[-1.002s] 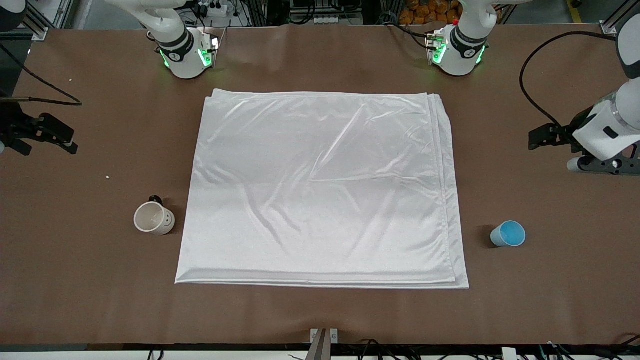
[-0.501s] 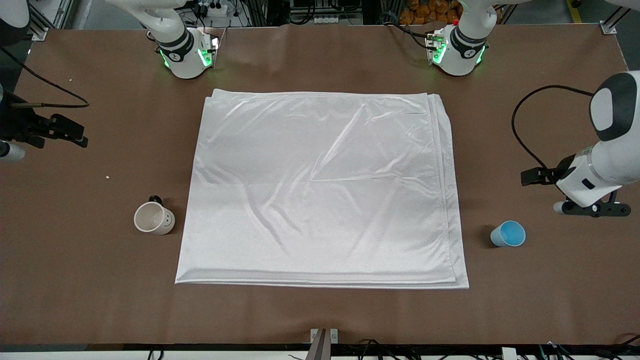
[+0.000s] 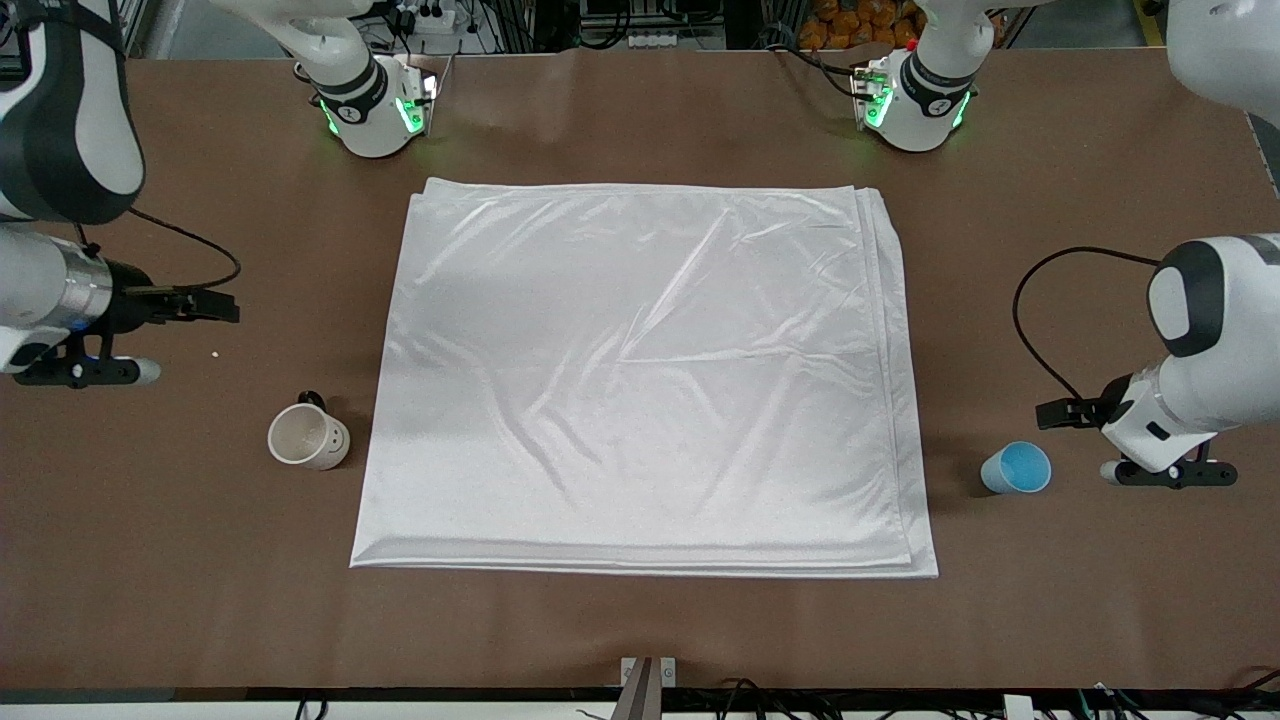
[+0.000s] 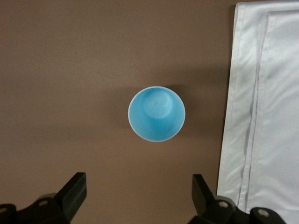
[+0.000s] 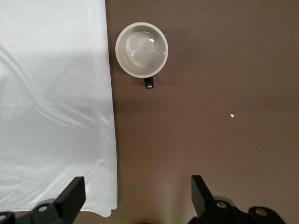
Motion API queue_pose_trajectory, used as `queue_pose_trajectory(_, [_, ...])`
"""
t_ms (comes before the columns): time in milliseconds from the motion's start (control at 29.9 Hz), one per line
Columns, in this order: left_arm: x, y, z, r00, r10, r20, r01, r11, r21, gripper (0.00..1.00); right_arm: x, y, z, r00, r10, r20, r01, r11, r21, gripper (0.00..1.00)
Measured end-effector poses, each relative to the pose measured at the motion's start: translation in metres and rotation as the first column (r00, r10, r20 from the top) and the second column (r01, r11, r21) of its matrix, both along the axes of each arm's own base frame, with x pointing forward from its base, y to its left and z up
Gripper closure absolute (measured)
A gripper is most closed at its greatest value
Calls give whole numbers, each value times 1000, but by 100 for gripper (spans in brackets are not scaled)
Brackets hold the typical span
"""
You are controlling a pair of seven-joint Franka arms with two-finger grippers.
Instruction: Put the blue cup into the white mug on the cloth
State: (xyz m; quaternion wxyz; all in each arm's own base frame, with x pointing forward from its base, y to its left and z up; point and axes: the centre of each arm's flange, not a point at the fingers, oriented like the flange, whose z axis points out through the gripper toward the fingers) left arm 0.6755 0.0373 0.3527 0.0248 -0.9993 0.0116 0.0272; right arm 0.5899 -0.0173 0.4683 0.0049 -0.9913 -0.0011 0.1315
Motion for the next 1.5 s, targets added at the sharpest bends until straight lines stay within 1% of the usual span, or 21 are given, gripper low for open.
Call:
queue_pose_trajectory(100, [6, 2, -20, 1000, 1, 16, -1, 1000, -1, 0, 0, 1, -24, 1000, 2, 0, -2, 1000, 1, 0])
queue_pose_trajectory(200, [11, 6, -37, 999, 4, 33, -4, 1000, -2, 0, -1, 3, -47, 1000, 5, 12, -5, 1000, 1, 0])
queue_pose_trajectory(401, [20, 15, -65, 998, 14, 57, -14, 1000, -3, 0, -8, 9, -93, 998, 14, 61, -14, 1000, 0, 0])
queue_pose_trajectory(601, [26, 27, -86, 997, 28, 78, -28, 1000, -4, 0, -20, 17, -141, 993, 27, 113, -27, 1000, 0, 0])
queue_pose_trajectory(735, [27, 31, -97, 996, 33, 84, -33, 999, -5, 0, -23, 17, -162, 991, 27, 133, -27, 1000, -1, 0])
queue_pose_trajectory(969, [27, 31, -119, 997, 34, 74, -34, 999, -7, 0, -16, 16, -188, 985, 25, 170, -26, 1000, -1, 0])
queue_pose_trajectory(1036, [27, 31, -124, 997, 37, 69, -36, 999, -9, 7, -14, 16, -194, 984, 25, 179, -25, 1000, -1, 0])
queue_pose_trajectory(1069, [27, 31, -126, 997, 40, 67, -39, 999, -12, 16, -13, 16, -197, 983, 25, 184, -25, 1000, -1, 0])
queue_pose_trajectory(1103, [27, 31, -127, 997, 43, 66, -42, 999, -15, 16, -13, 16, -199, 982, 25, 188, -25, 1000, -1, 0])
queue_pose_trajectory(1136, [26, 30, -128, 997, 47, 66, -46, 999, -20, 26, -12, 16, -202, 981, 24, 194, -25, 1000, -1, 1])
queue_pose_trajectory(1169, [26, 30, -128, 997, 49, 66, -48, 999, -22, 26, -11, 16, -204, 980, 24, 197, -25, 1000, -1, 1])
queue_pose_trajectory(1203, [27, 30, -129, 996, 52, 66, -51, 998, -25, 35, -10, 16, -207, 979, 24, 201, -24, 1000, -1, 1])
queue_pose_trajectory(1303, [27, 32, -128, 996, 56, 68, -55, 998, -27, 47, -8, 16, -214, 977, 23, 213, -24, 1000, -1, 4])
queue_pose_trajectory(1470, [27, 35, -127, 996, 61, 70, -60, 998, -27, 70, -6, 12, -227, 974, 17, 226, -17, 1000, -1, 5])
queue_pose_trajectory(1504, [27, 36, -127, 996, 62, 70, -60, 998, -27, 80, -6, 11, -230, 974, 15, 227, -15, 1000, -2, 5])
